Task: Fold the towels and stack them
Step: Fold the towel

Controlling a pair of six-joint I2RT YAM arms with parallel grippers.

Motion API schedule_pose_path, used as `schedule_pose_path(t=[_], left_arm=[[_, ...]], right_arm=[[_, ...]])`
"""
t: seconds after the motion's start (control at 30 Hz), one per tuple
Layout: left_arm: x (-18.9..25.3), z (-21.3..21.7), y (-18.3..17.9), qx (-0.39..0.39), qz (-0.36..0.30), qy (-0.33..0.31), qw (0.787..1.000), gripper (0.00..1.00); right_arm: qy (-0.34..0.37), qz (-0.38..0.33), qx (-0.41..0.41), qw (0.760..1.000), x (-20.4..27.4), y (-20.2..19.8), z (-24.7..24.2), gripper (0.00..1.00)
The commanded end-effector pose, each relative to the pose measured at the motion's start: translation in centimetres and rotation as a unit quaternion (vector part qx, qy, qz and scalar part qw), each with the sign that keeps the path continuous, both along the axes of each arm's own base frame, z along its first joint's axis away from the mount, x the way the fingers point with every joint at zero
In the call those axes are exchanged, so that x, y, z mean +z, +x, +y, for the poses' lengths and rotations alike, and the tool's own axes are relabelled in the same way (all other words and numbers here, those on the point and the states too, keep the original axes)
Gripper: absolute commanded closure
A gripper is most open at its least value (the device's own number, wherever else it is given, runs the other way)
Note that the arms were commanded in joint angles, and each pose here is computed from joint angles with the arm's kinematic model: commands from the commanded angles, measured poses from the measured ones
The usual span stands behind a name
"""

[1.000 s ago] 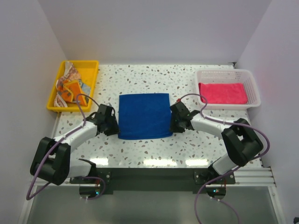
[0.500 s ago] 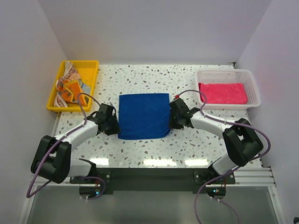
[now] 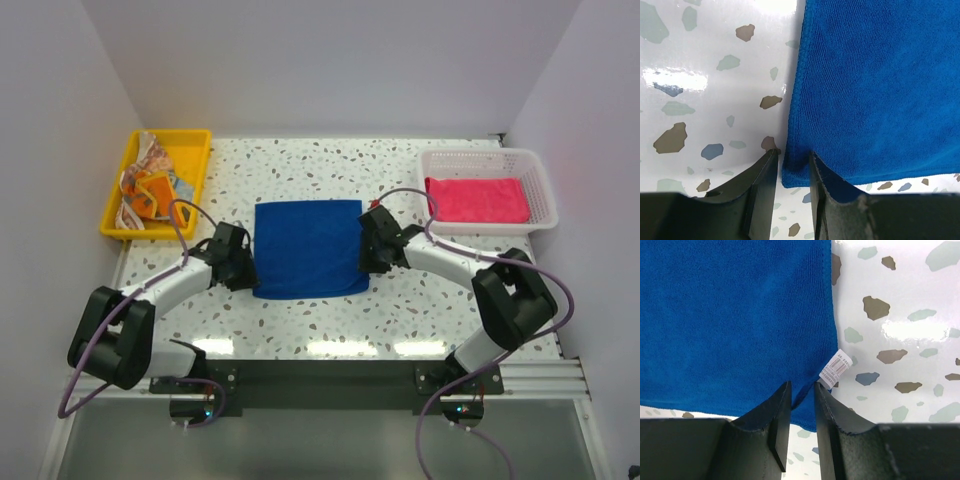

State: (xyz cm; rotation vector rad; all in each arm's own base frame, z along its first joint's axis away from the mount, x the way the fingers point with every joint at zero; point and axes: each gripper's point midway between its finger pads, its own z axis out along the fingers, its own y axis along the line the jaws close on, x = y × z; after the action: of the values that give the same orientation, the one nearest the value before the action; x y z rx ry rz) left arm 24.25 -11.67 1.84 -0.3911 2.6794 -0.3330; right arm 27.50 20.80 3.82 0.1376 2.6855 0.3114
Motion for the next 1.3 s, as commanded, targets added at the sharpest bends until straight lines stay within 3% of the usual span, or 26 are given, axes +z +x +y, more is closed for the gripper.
schedule_pose_path(t=[0.0, 0.43, 0.63, 0.83, 1.17, 1.27], left_arm=[[1.0, -0.4, 1.5, -0.011, -0.028, 0.003, 1.000, 0.64], [1.5, -0.6, 1.8, -0.014, -0.033, 0.002, 0.999, 0.64], [1.7, -0.2, 2.0, -0.006, -0.037, 0.013, 0.999, 0.67], [1.8, -0.3, 2.5, -0.007, -0.037, 0.015, 0.999, 0.77], [0.7, 0.1, 1.6, -0.006, -0.009, 0.044, 0.999, 0.70], [0.8, -0.2, 1.4, -0.012, -0.006, 0.045, 0.999, 0.74]], right_arm=[[-0.001, -0.006, 0.003, 1.000, 0.6, 0.8, 0.3, 0.72], [-0.006, 0.029, -0.020, 0.999, -2.0, -0.9, -0.4, 0.76], [-0.004, 0.017, -0.021, 1.000, -1.5, -0.7, -0.6, 1.00], [0.001, 0.003, -0.014, 1.000, -0.3, -0.3, -0.4, 1.00], [0.005, -0.002, -0.013, 1.000, -0.3, -0.3, -0.3, 1.00], [0.005, -0.001, -0.013, 1.000, -0.4, -0.3, -0.3, 1.00]])
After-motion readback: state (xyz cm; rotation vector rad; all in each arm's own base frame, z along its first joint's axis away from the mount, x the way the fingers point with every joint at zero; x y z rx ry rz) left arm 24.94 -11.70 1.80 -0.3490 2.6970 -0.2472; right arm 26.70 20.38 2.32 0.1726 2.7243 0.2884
